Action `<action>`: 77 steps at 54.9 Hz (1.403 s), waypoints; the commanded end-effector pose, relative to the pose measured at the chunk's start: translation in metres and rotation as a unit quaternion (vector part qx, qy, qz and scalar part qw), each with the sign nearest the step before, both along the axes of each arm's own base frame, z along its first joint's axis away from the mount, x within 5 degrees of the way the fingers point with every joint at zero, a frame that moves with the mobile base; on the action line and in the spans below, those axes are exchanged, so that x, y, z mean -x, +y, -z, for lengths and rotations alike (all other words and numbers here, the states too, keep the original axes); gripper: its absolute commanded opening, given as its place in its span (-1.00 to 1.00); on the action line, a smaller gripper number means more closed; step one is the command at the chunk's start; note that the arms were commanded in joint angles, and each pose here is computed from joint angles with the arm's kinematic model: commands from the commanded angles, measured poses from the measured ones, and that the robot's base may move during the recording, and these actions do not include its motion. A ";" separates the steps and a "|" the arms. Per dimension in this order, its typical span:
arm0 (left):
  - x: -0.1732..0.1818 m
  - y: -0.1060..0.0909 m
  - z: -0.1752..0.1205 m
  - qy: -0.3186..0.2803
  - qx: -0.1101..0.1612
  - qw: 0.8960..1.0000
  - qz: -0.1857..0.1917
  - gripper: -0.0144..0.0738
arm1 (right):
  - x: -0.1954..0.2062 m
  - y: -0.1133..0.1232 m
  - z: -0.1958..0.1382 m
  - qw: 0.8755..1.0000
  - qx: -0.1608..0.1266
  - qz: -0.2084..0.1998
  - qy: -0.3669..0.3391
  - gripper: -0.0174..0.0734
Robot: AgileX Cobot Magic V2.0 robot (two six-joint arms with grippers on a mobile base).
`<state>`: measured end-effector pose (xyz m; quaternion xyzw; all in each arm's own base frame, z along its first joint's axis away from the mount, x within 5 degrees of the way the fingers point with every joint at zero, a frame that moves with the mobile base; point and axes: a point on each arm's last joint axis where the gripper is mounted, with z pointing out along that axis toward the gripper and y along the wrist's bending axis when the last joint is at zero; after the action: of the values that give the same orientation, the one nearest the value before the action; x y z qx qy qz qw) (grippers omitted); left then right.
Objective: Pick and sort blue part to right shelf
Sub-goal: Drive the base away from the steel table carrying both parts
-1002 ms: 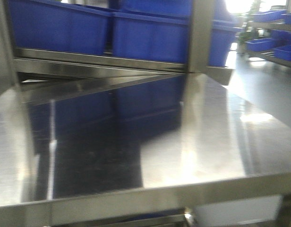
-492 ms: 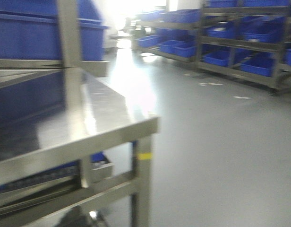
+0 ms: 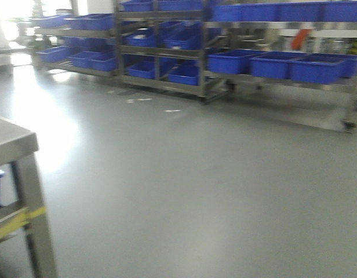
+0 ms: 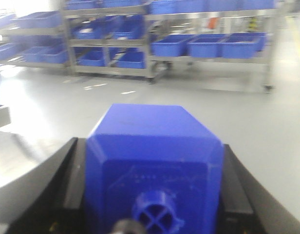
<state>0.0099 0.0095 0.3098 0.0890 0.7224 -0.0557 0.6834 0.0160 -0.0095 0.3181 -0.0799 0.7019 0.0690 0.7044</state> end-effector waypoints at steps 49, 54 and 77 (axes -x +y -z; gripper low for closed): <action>0.009 0.002 -0.016 -0.068 0.017 0.997 0.009 -0.12 | 0.003 0.000 -0.016 0.999 0.002 -0.005 -0.054 -0.07; 0.009 0.002 -0.016 -0.068 0.017 0.997 0.009 -0.12 | 0.003 0.000 -0.016 0.999 0.002 -0.005 -0.054 -0.07; 0.009 0.002 -0.016 -0.068 0.017 0.997 0.009 -0.12 | 0.003 0.000 -0.016 0.999 0.002 -0.005 -0.054 -0.07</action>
<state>0.0099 0.0095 0.3098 0.0890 0.7224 -0.0557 0.6834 0.0157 -0.0097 0.3181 -0.0797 0.7012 0.0692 0.7051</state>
